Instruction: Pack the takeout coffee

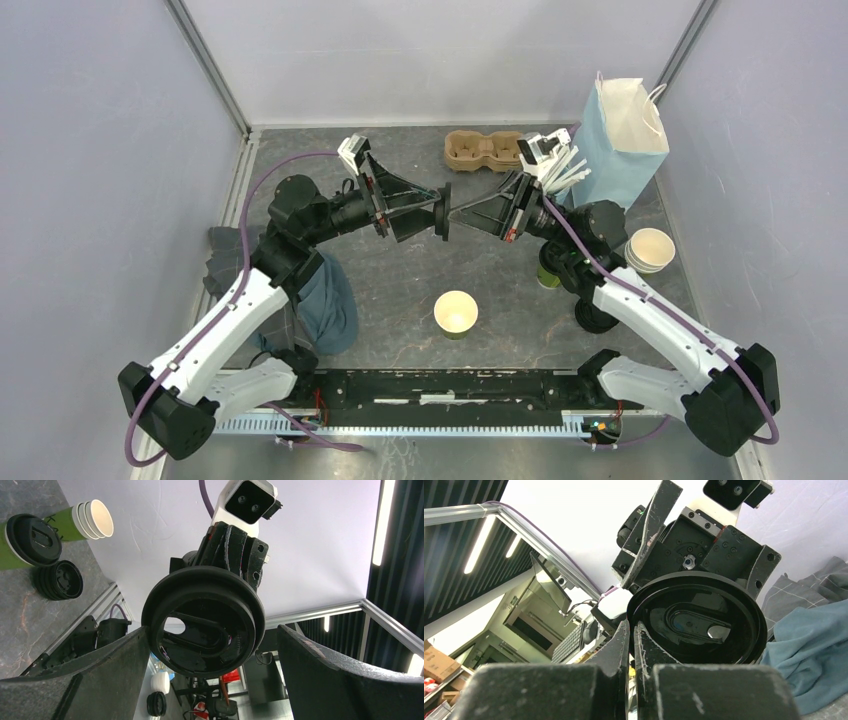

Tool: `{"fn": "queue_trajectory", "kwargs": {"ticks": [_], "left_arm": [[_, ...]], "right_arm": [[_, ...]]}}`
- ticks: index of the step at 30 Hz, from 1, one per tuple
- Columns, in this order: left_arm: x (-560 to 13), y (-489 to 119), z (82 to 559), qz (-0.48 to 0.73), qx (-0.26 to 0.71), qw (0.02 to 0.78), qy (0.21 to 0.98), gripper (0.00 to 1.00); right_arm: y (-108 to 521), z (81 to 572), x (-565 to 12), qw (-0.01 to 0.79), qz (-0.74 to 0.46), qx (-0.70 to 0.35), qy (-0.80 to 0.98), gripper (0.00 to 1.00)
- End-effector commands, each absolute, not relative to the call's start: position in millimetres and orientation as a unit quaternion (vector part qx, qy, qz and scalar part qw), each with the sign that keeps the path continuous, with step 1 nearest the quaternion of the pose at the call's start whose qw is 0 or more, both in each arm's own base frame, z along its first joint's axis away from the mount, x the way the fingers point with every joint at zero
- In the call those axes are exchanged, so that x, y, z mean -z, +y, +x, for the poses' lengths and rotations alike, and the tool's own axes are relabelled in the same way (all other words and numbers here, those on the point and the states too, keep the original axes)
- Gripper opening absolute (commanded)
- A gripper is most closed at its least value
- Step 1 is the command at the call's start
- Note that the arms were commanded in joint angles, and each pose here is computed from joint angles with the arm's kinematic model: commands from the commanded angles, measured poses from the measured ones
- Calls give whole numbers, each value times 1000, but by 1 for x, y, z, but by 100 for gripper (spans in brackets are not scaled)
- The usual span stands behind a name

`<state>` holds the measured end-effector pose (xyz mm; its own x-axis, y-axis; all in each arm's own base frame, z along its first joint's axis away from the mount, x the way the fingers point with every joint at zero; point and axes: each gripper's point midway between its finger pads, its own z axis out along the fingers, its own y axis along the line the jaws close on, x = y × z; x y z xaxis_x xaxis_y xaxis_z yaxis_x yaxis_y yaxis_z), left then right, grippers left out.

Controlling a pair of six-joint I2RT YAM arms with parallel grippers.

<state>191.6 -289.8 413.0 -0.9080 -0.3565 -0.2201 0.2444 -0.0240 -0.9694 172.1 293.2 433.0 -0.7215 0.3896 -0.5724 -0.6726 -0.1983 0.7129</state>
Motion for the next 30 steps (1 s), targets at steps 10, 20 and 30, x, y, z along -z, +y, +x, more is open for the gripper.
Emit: {"fn": "queue_trajectory", "kwargs": {"ticks": [10, 20, 30], "left_arm": [[-417, -291, 187, -24, 714, 201, 670, 94], [-413, -289, 187, -28, 704, 206, 679, 74], [-378, -277, 197, -26, 596, 244, 765, 65]], "right_arm": [[295, 164, -441, 355, -147, -771, 508, 0], [296, 163, -434, 355, -141, -767, 515, 1], [292, 191, -380, 398, -138, -628, 655, 52]]}}
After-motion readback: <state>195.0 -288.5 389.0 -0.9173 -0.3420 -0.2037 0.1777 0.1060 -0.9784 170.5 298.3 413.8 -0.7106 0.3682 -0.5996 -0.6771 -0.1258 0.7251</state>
